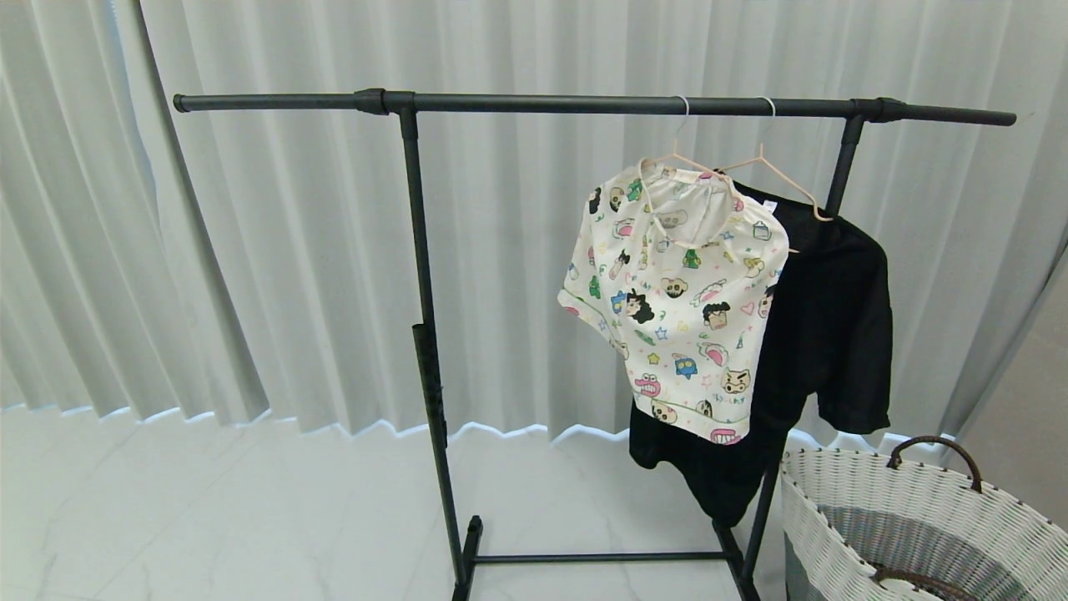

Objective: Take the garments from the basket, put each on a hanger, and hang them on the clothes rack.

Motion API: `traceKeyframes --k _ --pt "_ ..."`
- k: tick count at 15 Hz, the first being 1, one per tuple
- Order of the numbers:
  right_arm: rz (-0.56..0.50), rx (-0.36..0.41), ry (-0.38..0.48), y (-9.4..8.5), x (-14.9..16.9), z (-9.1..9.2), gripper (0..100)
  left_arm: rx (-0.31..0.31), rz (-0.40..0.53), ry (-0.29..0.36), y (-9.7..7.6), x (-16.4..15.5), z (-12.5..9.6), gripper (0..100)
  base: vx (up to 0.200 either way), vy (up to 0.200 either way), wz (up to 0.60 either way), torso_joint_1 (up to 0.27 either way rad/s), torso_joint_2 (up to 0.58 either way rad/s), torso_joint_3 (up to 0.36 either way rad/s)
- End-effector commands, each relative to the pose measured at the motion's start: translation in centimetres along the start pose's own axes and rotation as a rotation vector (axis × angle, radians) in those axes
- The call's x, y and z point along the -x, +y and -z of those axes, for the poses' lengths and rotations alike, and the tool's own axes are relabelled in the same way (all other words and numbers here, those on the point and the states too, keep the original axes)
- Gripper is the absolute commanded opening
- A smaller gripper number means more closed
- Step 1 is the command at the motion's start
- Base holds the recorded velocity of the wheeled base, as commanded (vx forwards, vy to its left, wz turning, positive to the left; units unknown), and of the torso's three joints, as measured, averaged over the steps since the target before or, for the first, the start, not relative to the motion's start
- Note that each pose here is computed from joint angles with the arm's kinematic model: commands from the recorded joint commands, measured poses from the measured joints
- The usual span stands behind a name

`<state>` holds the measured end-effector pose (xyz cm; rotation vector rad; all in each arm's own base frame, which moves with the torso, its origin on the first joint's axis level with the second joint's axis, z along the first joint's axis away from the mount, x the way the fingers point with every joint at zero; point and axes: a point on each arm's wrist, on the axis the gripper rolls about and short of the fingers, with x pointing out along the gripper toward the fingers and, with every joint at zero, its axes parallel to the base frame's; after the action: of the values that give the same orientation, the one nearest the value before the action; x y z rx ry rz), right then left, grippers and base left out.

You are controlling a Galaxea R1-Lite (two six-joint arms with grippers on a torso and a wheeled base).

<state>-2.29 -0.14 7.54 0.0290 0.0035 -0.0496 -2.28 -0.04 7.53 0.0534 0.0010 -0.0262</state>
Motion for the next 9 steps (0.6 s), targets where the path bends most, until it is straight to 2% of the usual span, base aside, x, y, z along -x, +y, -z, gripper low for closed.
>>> traceKeyframes --k 1,9 --pt "0.0 0.0 0.0 0.0 0.0 0.01 100 0.0 0.0 0.0 0.0 0.0 0.0 100 0.0 0.0 0.0 0.0 0.0 0.0" --pt "0.003 -0.005 0.0 -0.01 0.01 -0.02 100 0.001 0.0 0.0 0.0 0.0 0.0 100 0.0 0.0 0.0 0.0 0.0 0.0"
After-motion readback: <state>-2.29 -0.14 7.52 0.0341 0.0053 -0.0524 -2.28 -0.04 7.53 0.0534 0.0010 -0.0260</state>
